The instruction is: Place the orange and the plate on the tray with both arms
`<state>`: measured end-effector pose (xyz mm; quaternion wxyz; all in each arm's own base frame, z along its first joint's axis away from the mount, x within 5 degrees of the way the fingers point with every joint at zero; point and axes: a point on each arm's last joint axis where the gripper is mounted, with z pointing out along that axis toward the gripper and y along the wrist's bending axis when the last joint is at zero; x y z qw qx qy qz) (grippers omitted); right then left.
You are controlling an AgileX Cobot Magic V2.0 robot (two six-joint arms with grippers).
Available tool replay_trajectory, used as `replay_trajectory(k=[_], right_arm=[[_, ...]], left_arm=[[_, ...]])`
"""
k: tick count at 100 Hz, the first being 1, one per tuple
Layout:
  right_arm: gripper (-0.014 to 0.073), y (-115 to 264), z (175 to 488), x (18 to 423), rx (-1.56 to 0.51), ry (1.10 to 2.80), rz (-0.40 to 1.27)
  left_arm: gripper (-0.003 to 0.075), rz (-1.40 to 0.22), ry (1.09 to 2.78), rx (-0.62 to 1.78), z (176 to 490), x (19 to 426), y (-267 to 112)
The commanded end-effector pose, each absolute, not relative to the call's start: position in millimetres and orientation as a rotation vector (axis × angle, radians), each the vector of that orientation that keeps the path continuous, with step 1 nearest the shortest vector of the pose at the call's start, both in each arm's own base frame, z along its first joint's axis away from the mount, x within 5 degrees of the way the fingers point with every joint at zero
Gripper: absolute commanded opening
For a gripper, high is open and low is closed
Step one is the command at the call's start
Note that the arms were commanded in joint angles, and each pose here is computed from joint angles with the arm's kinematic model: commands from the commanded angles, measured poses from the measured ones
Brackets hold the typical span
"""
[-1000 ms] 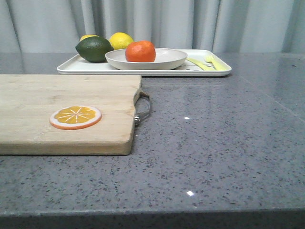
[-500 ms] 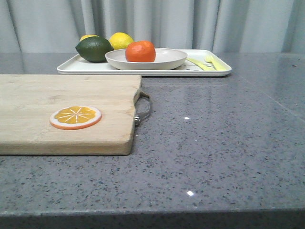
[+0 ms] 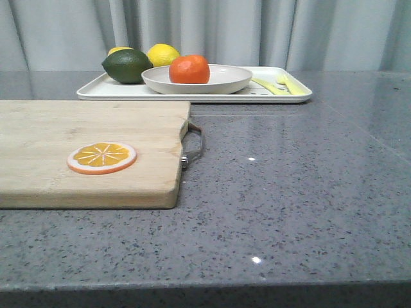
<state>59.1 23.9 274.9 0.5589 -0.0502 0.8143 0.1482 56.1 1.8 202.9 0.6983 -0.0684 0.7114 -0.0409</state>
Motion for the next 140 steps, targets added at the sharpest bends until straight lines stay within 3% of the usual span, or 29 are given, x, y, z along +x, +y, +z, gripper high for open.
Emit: replay_trajectory(k=[1, 89, 140], right_arm=[[-0.0069, 23, 287, 61, -0.108, 1.843, 0.339], [-0.0069, 23, 287, 62, -0.106, 1.840, 0.339], [-0.0069, 9, 274, 67, -0.043, 1.435, 0.160]], left_arm=[[-0.0019, -0.090, 1.491, -0.150, 205, 54, 2], [-0.0018, -0.090, 1.491, -0.150, 205, 54, 2], [-0.0019, -0.090, 1.491, -0.150, 205, 54, 2]])
